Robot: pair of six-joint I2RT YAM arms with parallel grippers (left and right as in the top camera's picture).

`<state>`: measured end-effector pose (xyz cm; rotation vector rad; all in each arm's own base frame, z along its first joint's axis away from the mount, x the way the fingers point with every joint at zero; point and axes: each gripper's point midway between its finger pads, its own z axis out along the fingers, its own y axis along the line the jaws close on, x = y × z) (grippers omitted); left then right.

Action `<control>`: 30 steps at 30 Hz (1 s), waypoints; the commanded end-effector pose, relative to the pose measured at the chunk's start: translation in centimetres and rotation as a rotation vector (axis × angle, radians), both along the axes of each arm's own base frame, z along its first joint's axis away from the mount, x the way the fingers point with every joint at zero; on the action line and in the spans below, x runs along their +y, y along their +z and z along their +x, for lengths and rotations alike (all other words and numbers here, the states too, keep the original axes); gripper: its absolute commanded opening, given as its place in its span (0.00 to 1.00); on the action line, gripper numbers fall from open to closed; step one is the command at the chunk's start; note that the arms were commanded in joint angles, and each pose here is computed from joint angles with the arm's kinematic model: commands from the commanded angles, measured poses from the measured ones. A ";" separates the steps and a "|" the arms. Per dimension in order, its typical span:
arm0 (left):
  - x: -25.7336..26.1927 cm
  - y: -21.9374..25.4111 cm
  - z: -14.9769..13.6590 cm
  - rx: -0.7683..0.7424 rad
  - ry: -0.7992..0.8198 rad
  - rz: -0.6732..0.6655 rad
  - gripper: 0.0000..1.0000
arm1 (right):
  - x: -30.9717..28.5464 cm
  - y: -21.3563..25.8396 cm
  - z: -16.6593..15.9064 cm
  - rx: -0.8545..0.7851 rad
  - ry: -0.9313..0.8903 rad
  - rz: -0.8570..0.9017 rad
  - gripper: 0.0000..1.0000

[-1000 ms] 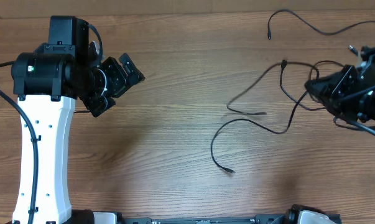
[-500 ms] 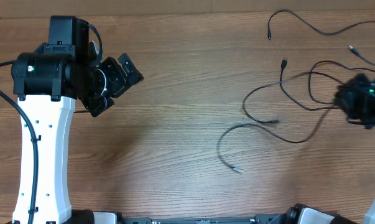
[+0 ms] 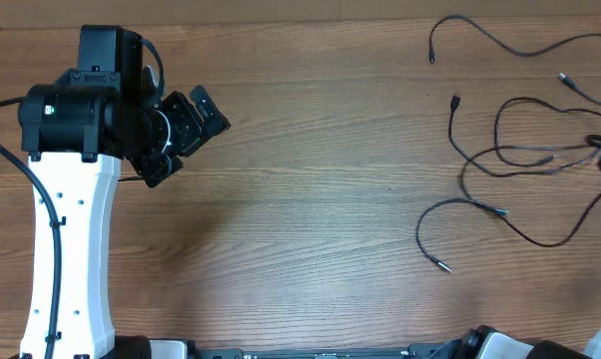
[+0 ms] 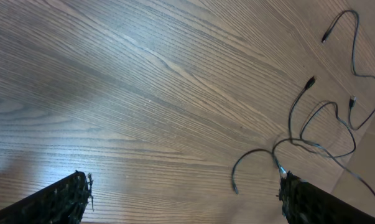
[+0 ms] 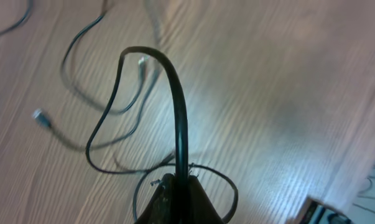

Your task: Untangle cables

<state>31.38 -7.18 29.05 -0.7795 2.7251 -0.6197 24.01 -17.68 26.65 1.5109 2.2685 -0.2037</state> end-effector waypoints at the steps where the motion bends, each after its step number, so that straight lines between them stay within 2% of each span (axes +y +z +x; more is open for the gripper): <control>1: 0.2 1.2 -0.3 -0.050 -0.013 0.017 1.00 | -2.0 0.6 -1.2 0.013 -0.131 -0.084 0.04; 4: 0.2 1.2 -0.3 -0.050 -0.013 0.017 1.00 | -3.0 1.1 -2.0 0.021 -0.223 -0.138 0.06; 7: 0.2 1.2 -0.3 -0.050 -0.013 0.017 1.00 | -3.4 1.3 -2.1 0.005 -0.260 -0.154 0.21; 10: 0.2 1.2 -0.3 -0.050 -0.013 0.017 1.00 | -3.6 1.4 -1.8 -0.004 -0.261 -0.159 0.29; 11: 0.2 1.2 -0.3 -0.050 -0.013 0.017 1.00 | -3.7 1.3 -1.7 -0.005 -0.262 -0.160 0.33; 12: 0.2 1.2 -0.3 -0.050 -0.013 0.017 1.00 | -3.7 1.2 -1.6 -0.003 -0.261 -0.159 0.43; 17: 0.2 1.2 -0.3 -0.050 -0.013 0.017 1.00 | -3.9 0.2 -1.1 0.024 -0.256 -0.139 0.47; 19: 0.2 1.2 -0.3 -0.050 -0.013 0.017 1.00 | -3.9 -0.3 -0.8 0.034 -0.251 -0.124 0.57; 20: 0.2 1.2 -0.3 -0.050 -0.013 0.017 1.00 | -3.7 -0.6 -0.5 0.034 -0.243 -0.103 0.64; 22: 0.2 1.2 -0.3 -0.050 -0.013 0.017 0.99 | -2.9 -1.6 0.5 0.027 -0.212 -0.035 0.71; 27: 0.2 1.2 -0.3 -0.050 -0.013 0.017 1.00 | 0.4 -4.0 3.8 0.006 0.001 0.169 0.75; 30: 0.2 1.2 -0.3 -0.049 -0.013 0.017 1.00 | 1.4 -5.2 5.1 0.026 0.089 0.216 0.79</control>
